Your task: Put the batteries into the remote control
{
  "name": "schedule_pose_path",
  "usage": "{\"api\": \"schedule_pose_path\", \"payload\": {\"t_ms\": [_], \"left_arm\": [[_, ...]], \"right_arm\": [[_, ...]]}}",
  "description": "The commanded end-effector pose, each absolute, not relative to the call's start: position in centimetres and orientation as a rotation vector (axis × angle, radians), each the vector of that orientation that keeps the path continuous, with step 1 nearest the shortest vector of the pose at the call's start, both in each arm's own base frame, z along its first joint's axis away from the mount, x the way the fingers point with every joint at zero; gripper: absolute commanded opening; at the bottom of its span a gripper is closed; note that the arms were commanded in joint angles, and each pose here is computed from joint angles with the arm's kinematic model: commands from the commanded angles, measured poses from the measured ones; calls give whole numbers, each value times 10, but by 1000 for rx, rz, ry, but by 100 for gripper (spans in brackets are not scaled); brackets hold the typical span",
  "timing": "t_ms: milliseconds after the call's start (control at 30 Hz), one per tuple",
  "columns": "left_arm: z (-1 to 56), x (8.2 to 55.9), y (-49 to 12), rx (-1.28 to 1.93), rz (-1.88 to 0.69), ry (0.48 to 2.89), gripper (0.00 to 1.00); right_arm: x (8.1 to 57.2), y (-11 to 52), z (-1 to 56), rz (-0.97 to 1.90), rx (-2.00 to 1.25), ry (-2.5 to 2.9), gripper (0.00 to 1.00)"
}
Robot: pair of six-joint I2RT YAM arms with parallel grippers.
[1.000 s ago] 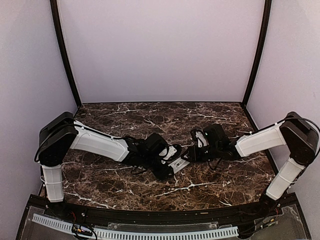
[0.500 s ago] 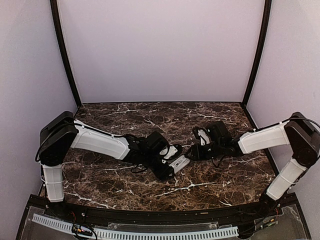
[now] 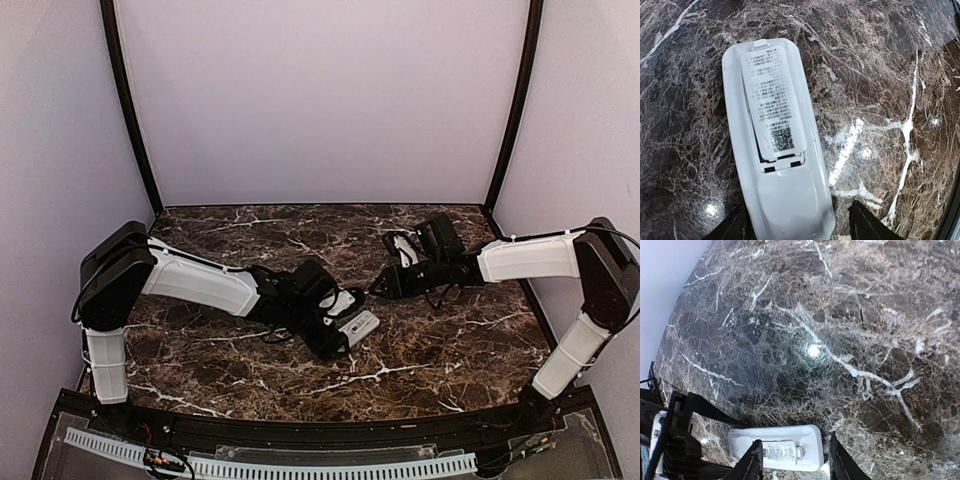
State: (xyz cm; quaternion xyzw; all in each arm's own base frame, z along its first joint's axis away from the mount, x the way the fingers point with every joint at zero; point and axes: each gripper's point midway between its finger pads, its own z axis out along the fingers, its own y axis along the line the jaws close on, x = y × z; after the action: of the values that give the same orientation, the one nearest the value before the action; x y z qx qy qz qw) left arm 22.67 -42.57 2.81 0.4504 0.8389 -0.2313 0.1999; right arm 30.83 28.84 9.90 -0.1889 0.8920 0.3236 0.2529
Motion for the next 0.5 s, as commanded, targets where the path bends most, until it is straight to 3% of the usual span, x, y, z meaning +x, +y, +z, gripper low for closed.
{"api": "schedule_pose_path", "payload": {"t_ms": [0,467], "left_arm": [[30,238,-419,1235,-580,2364,67],[44,254,-434,1226,-626,2314,69]], "right_arm": [[297,296,84,950,-570,2483,42],[296,295,83,947,-588,2463,43]]}}
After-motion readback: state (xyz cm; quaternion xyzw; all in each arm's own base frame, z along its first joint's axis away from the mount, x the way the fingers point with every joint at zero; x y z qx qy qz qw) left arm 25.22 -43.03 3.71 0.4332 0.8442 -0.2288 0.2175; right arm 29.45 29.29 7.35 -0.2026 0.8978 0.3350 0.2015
